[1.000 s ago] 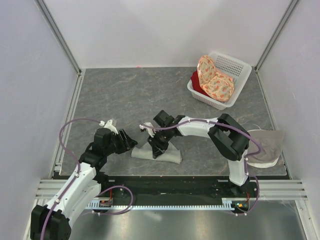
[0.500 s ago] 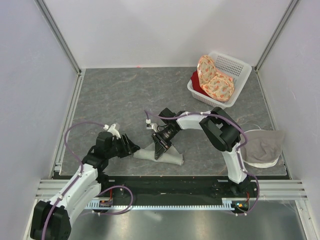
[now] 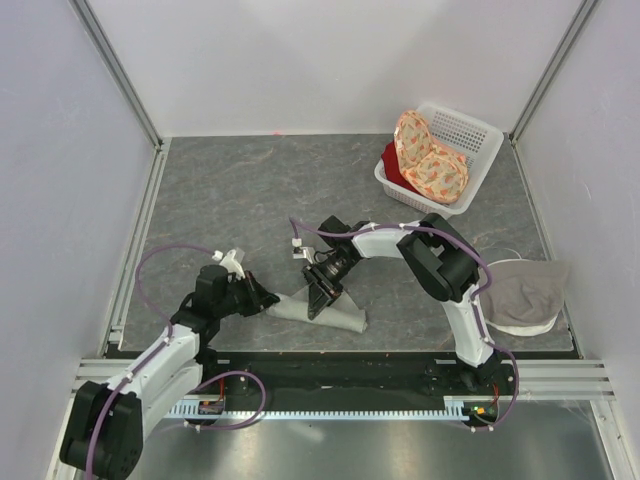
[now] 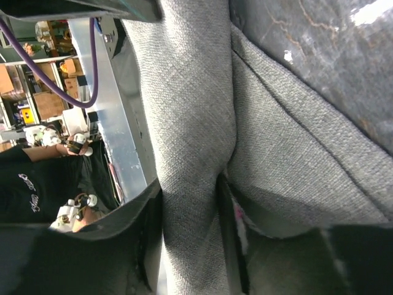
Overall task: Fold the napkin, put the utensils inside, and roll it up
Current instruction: Roll the napkin with the utensil
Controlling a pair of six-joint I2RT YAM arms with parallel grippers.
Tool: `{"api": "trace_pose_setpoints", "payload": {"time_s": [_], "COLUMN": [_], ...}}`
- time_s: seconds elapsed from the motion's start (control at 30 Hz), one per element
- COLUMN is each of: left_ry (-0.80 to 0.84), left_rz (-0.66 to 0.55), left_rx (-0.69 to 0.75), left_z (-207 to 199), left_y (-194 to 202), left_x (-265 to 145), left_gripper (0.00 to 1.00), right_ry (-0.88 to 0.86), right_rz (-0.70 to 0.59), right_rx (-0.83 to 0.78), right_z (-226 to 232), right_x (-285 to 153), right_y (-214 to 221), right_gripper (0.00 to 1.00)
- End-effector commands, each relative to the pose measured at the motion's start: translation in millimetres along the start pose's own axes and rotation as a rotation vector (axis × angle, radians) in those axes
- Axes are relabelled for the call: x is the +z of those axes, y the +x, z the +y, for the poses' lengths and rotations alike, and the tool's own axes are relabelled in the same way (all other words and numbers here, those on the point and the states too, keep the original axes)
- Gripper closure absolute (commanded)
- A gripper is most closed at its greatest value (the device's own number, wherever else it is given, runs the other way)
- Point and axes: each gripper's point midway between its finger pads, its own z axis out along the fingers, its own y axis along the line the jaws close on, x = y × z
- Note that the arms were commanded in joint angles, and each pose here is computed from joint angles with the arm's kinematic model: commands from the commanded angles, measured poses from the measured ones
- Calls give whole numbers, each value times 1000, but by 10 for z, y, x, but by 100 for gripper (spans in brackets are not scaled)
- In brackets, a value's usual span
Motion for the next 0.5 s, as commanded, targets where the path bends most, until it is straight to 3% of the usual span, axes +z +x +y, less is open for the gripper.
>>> {"api": "trace_pose_setpoints", "payload": {"time_s": [0.0,0.2,0.47], "left_ry": [42,43,-7], "left_rz": [-13,18,45], "left_rx": [38,35,1], "left_z": [-85,-102,-86], "left_y": [-83,-70,-106], "left_x": [40,64,70], "left_gripper": [97,98,98], "right_ry": [114,318,702], "right_rz": [-41,-147,-265], "right_rx": [-55,-211,-518], "right_z": [-23,170,443], "right_x": [-108,-460,-751], "right_y": [-141,-311,-228], "right_gripper": [46,29,21]}}
